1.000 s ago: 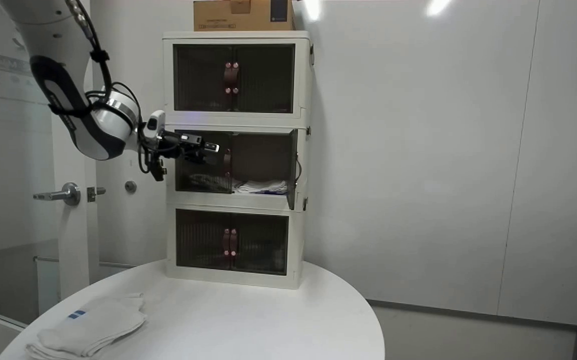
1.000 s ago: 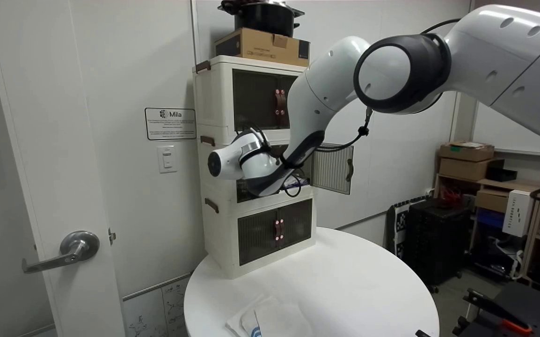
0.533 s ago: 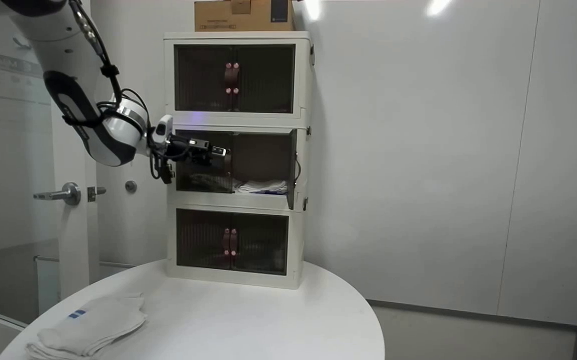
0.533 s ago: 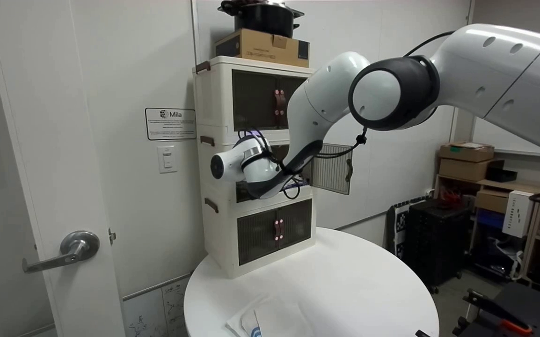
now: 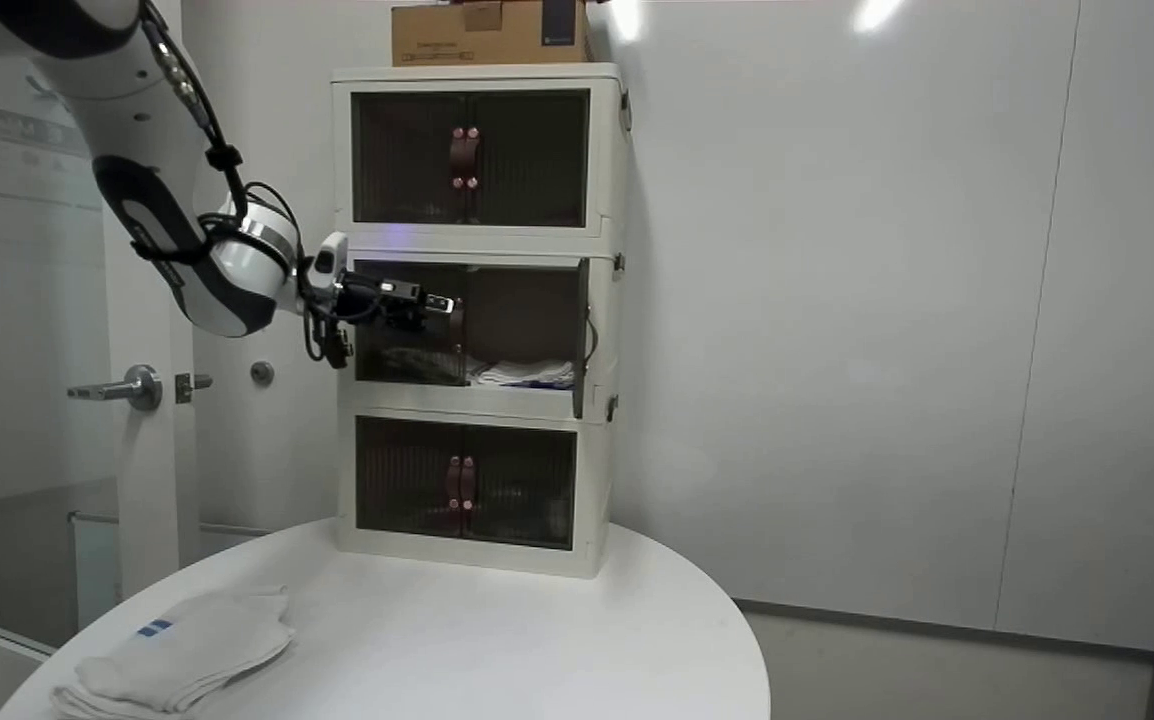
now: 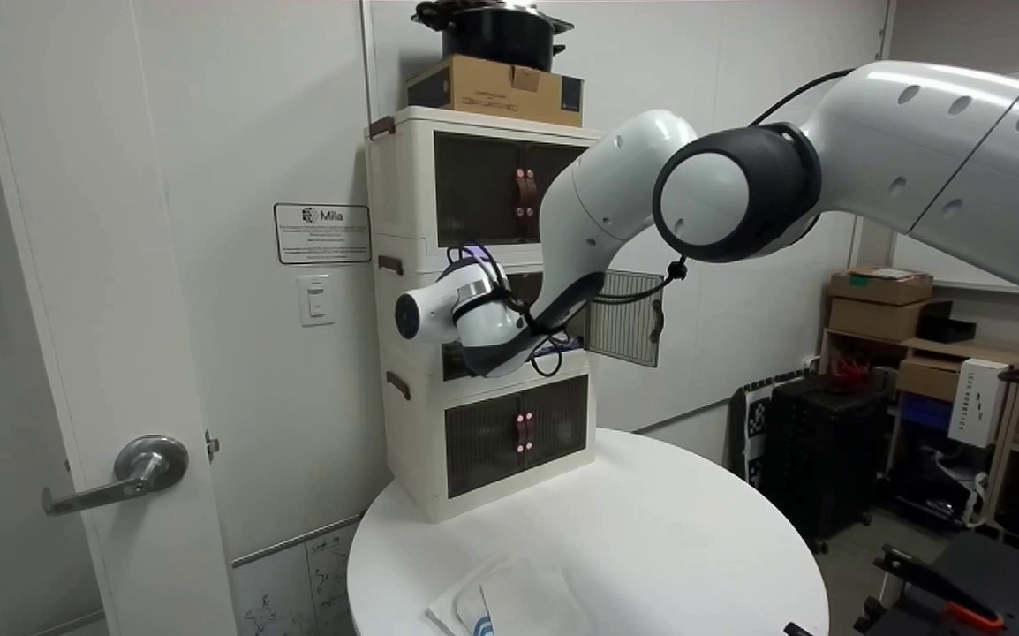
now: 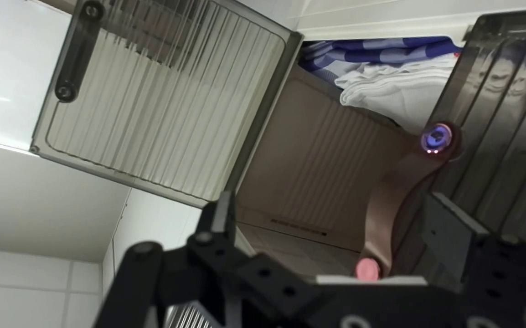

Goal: Open the right and left middle cabinet doors, respectively

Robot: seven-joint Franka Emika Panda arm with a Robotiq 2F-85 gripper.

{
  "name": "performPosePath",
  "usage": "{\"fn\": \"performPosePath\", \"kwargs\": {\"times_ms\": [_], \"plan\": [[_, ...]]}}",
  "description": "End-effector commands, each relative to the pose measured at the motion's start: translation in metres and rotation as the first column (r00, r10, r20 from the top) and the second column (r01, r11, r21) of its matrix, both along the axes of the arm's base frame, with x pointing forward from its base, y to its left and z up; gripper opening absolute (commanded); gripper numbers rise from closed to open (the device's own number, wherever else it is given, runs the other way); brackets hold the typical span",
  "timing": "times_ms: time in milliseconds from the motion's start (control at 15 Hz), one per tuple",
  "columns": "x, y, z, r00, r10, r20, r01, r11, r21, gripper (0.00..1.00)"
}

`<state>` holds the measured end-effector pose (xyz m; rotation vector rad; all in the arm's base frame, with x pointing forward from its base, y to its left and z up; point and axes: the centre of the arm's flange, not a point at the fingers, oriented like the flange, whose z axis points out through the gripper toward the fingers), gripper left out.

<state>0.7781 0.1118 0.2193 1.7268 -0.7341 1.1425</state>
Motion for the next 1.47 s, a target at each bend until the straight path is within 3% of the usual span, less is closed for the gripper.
{"fn": "performPosePath", "kwargs": {"times_ms": [0, 467, 1133, 1200, 1267, 1400], "plan": [[0.025, -0.024, -0.004, 1.0, -0.004, 0.004, 0.004, 1.0, -0.01, 1.0], [0.002, -0.07, -0.006, 0.996, -0.087, -0.003, 0.087, 0.996, -0.018, 1.0], [-0.005, -0.061, -0.006, 0.999, -0.04, -0.015, 0.041, 0.999, 0.031, 1.0], [-0.006, -0.061, -0.007, 0.999, -0.04, -0.014, 0.04, 0.999, 0.034, 0.75], [-0.007, -0.061, -0.007, 0.999, -0.037, -0.015, 0.037, 0.999, 0.029, 0.74], [-0.009, -0.06, -0.007, 1.0, -0.022, -0.019, 0.023, 0.999, 0.043, 0.6]]}}
